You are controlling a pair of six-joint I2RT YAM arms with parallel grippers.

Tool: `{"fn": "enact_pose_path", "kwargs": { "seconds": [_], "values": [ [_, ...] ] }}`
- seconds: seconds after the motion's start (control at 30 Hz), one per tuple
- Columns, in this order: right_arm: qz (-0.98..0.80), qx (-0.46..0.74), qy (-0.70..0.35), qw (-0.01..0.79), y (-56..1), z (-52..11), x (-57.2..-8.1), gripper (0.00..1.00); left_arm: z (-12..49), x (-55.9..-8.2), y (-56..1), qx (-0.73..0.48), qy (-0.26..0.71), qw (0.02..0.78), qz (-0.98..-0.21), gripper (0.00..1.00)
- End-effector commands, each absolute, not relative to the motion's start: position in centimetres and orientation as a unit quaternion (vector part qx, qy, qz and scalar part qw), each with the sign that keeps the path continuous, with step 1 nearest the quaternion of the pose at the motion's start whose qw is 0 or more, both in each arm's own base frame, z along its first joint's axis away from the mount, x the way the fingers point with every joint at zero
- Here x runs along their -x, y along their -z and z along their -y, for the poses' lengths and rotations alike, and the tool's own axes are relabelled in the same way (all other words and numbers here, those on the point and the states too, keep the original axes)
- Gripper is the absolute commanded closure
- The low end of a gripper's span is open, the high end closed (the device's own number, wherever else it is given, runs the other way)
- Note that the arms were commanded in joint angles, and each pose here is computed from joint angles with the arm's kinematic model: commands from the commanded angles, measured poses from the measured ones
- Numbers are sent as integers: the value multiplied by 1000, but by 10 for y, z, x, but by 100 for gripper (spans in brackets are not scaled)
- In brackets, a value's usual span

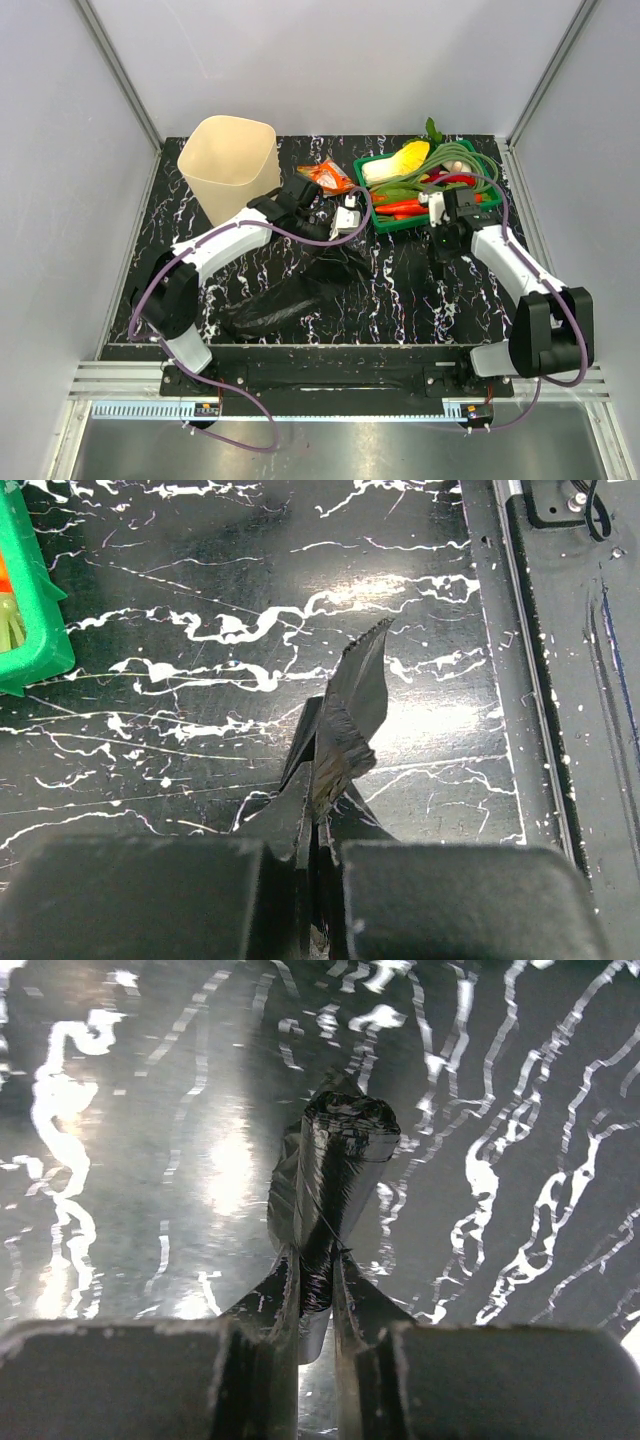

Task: Put the trash bags into the trash bin
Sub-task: Place the trash bag at the center of the board.

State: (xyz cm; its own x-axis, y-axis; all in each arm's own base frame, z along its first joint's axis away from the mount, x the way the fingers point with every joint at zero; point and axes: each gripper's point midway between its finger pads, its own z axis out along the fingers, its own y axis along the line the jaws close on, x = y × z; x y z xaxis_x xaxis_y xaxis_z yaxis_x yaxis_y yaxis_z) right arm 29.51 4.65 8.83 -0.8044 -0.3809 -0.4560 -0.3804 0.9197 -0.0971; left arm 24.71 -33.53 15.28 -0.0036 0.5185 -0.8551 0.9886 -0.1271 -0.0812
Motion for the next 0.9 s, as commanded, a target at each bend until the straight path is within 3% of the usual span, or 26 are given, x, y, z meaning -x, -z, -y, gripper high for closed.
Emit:
{"fn": "enact_pose_path", "kwargs": {
  "seconds": [0.0, 0.57, 0.67, 0.87],
  "values": [
    [-956, 192, 35, 219, -78, -5, -302, 100, 338, -254, -177, -658, 380, 332, -559, 100],
    [-978, 126, 30, 163, -31, 113, -328, 100, 340, -255, -166, -666, 370, 323, -561, 100],
    [-979, 118, 29, 162, -21, 118, -327, 90, 340, -257, -165, -669, 365, 320, -564, 100],
    [-975, 111, 32, 189, -34, 118, -330, 48, 341, -260, -167, -666, 360, 318, -571, 100]
  ]
}}
